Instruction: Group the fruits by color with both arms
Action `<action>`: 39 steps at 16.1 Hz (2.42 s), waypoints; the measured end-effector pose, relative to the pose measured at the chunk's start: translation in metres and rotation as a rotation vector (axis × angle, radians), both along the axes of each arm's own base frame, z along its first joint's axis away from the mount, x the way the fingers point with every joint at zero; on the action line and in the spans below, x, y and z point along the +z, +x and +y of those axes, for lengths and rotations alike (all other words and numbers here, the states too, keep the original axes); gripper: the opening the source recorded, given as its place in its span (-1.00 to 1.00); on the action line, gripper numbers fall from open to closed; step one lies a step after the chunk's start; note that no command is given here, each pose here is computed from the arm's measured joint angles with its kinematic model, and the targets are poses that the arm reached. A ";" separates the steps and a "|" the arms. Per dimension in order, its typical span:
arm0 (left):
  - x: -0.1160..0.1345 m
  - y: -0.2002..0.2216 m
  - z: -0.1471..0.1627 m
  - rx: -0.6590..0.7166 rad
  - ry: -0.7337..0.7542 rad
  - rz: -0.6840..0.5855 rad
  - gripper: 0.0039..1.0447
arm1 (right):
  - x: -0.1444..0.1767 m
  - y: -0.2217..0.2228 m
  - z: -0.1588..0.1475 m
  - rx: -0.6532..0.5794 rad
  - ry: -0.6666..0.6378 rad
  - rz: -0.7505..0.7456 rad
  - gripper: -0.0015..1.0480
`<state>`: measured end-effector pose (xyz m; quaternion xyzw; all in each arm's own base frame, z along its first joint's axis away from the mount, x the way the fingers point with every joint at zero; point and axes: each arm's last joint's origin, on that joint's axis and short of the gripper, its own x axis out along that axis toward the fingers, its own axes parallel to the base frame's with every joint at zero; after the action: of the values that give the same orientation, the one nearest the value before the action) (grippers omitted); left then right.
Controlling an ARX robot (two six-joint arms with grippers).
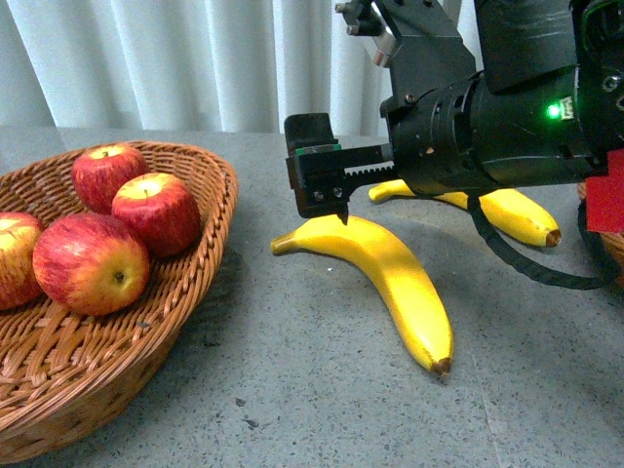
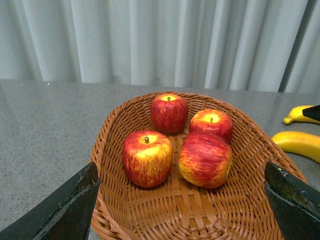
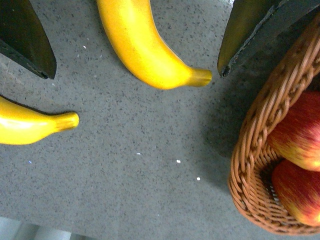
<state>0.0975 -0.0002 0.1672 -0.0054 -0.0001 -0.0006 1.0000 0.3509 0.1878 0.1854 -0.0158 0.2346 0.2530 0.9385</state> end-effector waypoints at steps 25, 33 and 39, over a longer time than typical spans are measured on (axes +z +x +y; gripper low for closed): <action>0.000 0.000 0.000 0.000 0.000 0.000 0.88 | -0.042 -0.015 -0.020 0.101 -0.205 0.110 -0.33; 0.000 0.000 0.000 0.000 0.000 0.000 0.88 | 0.057 0.004 -0.111 -0.086 -0.022 -0.098 -0.34; 0.000 0.000 0.000 0.000 0.000 0.000 0.88 | 0.068 -0.018 -0.214 -0.305 -0.135 -0.236 -0.35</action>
<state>0.0975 -0.0002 0.1672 -0.0052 -0.0001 -0.0006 1.0000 0.3327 -0.0259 0.2533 -0.0724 0.1391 0.0880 0.9837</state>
